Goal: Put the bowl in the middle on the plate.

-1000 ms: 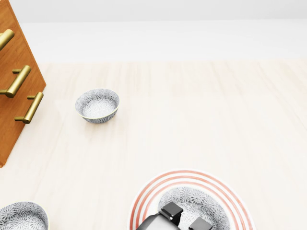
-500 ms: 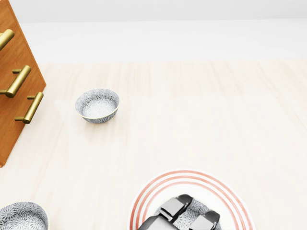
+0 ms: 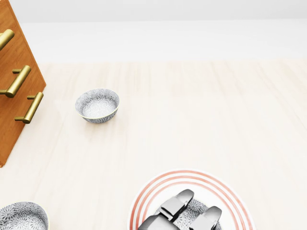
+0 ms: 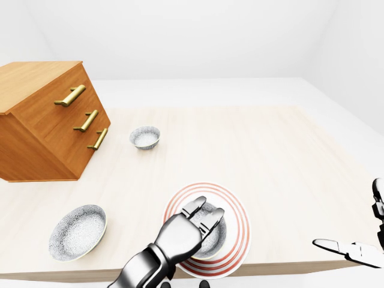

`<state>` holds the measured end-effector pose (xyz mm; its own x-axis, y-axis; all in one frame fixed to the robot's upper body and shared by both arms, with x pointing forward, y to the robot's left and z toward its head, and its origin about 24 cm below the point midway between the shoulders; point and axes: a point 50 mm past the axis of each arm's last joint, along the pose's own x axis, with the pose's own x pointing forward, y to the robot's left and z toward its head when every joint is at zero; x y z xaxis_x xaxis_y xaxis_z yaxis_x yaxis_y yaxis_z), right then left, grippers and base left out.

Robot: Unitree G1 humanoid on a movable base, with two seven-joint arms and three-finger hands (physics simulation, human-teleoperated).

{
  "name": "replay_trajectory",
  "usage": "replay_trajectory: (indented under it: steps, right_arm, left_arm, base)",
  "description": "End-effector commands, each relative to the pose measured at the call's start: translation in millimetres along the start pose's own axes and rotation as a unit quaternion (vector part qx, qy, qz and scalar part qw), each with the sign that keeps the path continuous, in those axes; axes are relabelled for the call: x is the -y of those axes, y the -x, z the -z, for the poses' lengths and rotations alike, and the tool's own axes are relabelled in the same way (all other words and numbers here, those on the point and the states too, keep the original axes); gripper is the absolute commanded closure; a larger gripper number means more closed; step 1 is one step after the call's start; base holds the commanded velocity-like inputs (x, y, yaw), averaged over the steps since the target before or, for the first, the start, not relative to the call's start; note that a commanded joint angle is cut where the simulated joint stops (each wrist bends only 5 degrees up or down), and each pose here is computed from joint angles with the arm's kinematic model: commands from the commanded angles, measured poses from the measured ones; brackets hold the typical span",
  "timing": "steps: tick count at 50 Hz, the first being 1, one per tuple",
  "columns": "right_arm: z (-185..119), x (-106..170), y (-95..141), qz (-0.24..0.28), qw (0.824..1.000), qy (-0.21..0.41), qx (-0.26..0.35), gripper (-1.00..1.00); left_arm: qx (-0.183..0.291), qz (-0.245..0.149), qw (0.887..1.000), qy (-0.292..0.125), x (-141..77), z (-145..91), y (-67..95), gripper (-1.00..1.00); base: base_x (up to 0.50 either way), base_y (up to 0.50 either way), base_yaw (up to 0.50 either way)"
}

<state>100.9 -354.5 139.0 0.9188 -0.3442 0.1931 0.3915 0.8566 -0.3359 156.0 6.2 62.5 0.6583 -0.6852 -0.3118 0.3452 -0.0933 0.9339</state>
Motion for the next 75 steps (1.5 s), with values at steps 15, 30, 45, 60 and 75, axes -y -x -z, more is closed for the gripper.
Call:
replay_trajectory:
  steps: [15,30,45,60,75]
  right_arm:
    - [5,-1,-1,-0.002,1.0,-0.005,-0.01,-1.0]
    - [4,-1,2,-0.005,1.0,-0.002,-0.011,-1.0]
    - [5,-2,1,-0.006,1.0,-0.002,-0.014,-1.0]
    - [9,-3,1,-0.01,1.0,-0.006,-0.022,-1.0]
    - [15,-4,0,-0.011,0.999,-0.011,-0.033,-1.0]
  left_arm:
    - [-0.02,-0.011,1.0,0.021,-18,15,7.2,-1.0]
    - [-0.037,-0.019,0.999,0.028,-31,26,10.3,-1.0]
    - [-0.062,-0.077,0.994,0.039,-59,46,20.0,-1.0]
    - [-0.108,-0.178,0.973,0.098,-96,72,38.4,-1.0]
    - [-0.087,-0.235,0.956,0.153,-119,87,43.3,-1.0]
  base:
    - [0.0,0.0,0.0]
    - [0.0,0.0,0.0]
    - [0.0,0.0,0.0]
    - [0.0,0.0,0.0]
    - [0.0,0.0,0.0]
